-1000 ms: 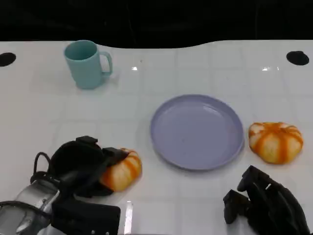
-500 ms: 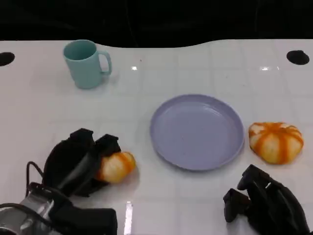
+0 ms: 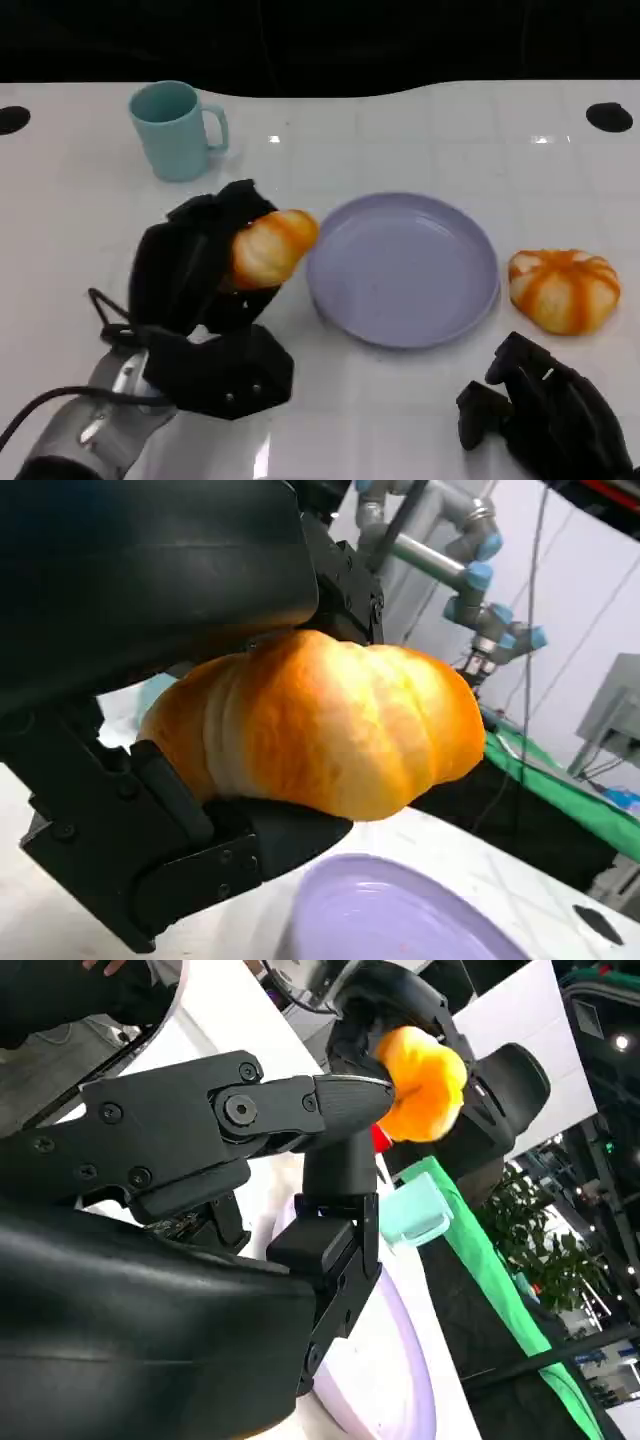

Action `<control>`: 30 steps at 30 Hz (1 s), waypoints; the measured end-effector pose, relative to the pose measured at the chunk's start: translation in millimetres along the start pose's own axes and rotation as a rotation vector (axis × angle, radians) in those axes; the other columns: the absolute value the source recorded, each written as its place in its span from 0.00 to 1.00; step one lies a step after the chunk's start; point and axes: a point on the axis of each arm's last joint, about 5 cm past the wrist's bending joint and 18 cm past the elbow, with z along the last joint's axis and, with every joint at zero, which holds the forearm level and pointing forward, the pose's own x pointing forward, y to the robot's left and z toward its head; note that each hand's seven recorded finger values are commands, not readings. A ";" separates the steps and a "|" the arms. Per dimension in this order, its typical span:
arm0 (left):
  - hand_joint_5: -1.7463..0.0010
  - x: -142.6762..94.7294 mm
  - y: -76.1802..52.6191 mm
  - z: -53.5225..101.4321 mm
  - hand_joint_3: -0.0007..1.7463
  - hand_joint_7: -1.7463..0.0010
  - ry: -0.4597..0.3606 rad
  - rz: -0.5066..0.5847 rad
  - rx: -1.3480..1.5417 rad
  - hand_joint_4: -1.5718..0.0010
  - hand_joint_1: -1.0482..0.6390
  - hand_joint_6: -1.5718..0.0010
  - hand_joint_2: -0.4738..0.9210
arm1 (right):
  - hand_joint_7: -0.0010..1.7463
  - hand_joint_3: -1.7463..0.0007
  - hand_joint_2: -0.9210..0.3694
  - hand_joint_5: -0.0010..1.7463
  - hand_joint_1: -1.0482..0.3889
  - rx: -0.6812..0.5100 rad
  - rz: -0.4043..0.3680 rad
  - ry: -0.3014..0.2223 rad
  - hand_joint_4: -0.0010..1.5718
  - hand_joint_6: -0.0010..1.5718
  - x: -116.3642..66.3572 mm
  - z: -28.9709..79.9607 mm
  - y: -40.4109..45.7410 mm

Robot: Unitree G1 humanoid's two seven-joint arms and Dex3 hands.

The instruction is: Grasp the bread from the table and place it into the plate.

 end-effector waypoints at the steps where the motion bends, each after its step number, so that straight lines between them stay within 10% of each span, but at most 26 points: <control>1: 0.00 4.2 -2.1 2.7 0.76 0.00 -0.022 -0.009 0.011 0.45 0.51 0.57 0.57 | 0.81 0.85 0.00 0.95 0.35 -0.001 0.000 -0.001 0.49 0.43 -0.1 0.0 -0.1; 18: 0.00 59.7 -44.0 44.2 0.67 0.01 -0.225 -0.215 0.154 0.42 0.45 0.53 0.65 | 0.81 0.85 0.00 0.95 0.34 -0.005 0.002 -0.005 0.50 0.42 0.9 1.2 -1.0; 20: 0.00 64.6 -44.2 46.7 0.64 0.11 -0.234 -0.225 0.184 0.43 0.44 0.51 0.70 | 0.81 0.86 0.00 0.95 0.34 -0.005 0.002 -0.006 0.50 0.43 0.8 1.2 -1.0; 25: 0.48 73.7 -42.4 49.8 0.25 0.80 -0.217 -0.383 0.306 0.71 0.37 0.67 0.94 | 0.81 0.86 0.00 0.95 0.35 -0.005 -0.001 -0.006 0.50 0.43 0.9 1.5 -0.7; 30: 0.66 79.4 -34.9 49.2 0.20 0.96 -0.209 -0.627 0.420 0.98 0.16 0.89 1.00 | 0.81 0.86 0.00 0.94 0.35 -0.005 -0.001 -0.006 0.50 0.43 1.1 1.6 -0.6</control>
